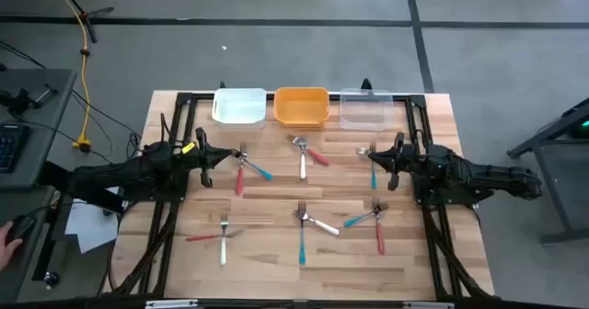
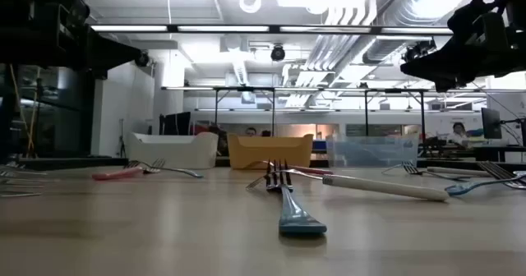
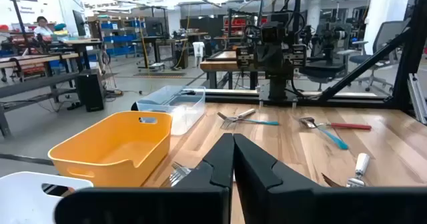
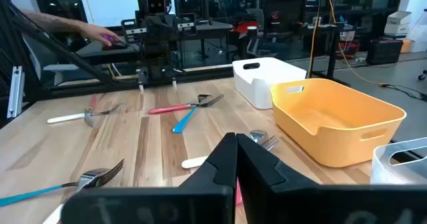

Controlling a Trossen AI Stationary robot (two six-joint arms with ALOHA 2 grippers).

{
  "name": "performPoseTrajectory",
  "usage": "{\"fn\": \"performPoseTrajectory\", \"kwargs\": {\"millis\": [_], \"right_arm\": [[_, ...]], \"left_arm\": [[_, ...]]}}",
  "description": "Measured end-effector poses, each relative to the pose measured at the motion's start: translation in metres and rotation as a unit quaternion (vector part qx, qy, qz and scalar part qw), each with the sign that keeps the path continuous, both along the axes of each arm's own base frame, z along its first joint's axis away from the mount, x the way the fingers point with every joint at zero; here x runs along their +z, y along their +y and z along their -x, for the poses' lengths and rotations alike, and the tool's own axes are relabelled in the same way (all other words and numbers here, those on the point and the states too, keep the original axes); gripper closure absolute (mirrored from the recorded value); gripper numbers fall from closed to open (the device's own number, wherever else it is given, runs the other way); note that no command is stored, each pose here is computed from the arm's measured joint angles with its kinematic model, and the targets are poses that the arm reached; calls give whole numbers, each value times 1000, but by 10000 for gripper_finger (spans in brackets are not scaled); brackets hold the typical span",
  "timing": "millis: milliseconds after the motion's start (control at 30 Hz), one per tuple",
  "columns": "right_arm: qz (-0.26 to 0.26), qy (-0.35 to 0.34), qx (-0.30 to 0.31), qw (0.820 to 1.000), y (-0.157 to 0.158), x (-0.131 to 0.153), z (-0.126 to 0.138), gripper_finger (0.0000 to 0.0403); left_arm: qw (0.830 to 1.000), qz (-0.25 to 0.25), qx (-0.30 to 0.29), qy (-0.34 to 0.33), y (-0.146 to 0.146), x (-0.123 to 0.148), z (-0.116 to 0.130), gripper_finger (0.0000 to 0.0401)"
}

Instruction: Sort silverware by color (type)

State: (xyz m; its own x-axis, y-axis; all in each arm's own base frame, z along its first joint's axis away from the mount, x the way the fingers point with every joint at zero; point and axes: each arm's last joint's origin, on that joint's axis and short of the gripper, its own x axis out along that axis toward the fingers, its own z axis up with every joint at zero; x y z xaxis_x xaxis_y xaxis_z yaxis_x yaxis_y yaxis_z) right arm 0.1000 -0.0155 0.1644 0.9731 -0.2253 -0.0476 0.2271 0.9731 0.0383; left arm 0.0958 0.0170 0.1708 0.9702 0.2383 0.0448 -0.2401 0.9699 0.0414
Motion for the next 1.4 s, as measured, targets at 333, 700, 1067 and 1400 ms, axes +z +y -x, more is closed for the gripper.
{"fn": "performPoseTrajectory", "kwargs": {"millis": [333, 700, 1067, 1400], "right_arm": [[0, 0, 1, 1000, 0, 0, 0, 402], [196, 45, 6, 980, 0, 0, 0, 402], [217, 37, -3, 976, -1, 3, 0, 402], [141, -75, 17, 987, 1, 20, 1, 402]], "left_arm": [[1000, 0, 0, 0, 0, 0, 0, 398], [1000, 0, 0, 0, 0, 0, 0, 398], [1000, 0, 0, 0, 0, 0, 0, 398], [998, -67, 5, 17, 0, 0, 0, 398]]}}
